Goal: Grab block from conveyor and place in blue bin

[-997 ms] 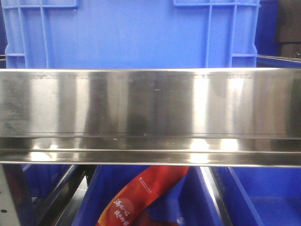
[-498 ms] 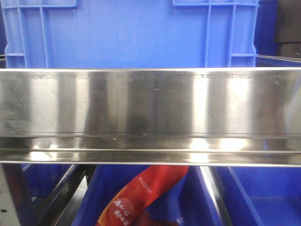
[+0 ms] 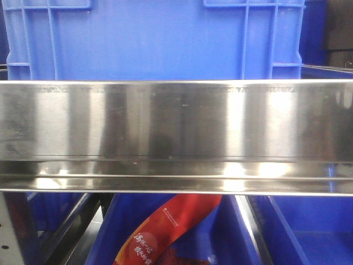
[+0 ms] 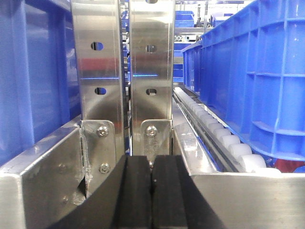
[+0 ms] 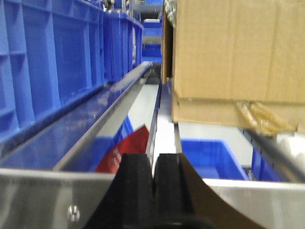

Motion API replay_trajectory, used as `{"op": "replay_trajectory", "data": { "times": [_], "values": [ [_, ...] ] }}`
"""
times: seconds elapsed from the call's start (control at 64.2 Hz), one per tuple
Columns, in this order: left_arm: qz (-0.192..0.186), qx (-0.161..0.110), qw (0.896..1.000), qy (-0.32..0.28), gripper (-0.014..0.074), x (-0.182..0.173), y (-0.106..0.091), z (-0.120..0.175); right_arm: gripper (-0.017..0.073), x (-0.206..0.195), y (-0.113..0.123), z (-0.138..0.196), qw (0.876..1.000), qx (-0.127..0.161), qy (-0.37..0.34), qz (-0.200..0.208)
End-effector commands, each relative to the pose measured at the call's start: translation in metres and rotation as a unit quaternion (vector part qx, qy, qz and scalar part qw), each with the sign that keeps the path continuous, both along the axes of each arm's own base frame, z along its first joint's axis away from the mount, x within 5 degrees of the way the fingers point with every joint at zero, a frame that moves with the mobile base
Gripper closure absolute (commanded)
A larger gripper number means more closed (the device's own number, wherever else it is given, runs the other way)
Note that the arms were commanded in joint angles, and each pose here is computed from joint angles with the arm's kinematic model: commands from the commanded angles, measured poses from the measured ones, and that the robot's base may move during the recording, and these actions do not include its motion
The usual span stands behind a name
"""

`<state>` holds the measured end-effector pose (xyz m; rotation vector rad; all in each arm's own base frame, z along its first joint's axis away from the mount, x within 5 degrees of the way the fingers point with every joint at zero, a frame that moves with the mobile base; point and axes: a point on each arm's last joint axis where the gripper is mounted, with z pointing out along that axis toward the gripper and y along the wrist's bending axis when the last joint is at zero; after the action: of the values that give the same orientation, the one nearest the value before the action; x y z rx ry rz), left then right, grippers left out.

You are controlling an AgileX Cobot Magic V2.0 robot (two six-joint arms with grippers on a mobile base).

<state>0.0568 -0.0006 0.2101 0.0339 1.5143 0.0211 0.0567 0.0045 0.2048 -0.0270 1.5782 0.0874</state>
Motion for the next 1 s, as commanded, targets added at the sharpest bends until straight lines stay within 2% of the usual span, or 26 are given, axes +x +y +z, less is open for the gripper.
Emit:
{"op": "replay_trajectory", "data": {
  "times": [0.0,0.981],
  "values": [
    [0.001,-0.006,1.000,-0.011,0.0704,-0.0006,0.0002,0.0022,0.0713,-0.0004,-0.0009,0.0053,1.000,0.001,-0.030,-0.006],
    [0.001,-0.006,1.000,-0.011,0.0704,-0.0006,0.0002,0.0022,0.0713,-0.0005,-0.0009,0.0058,0.999,0.001,-0.032,-0.006]
  ]
}}
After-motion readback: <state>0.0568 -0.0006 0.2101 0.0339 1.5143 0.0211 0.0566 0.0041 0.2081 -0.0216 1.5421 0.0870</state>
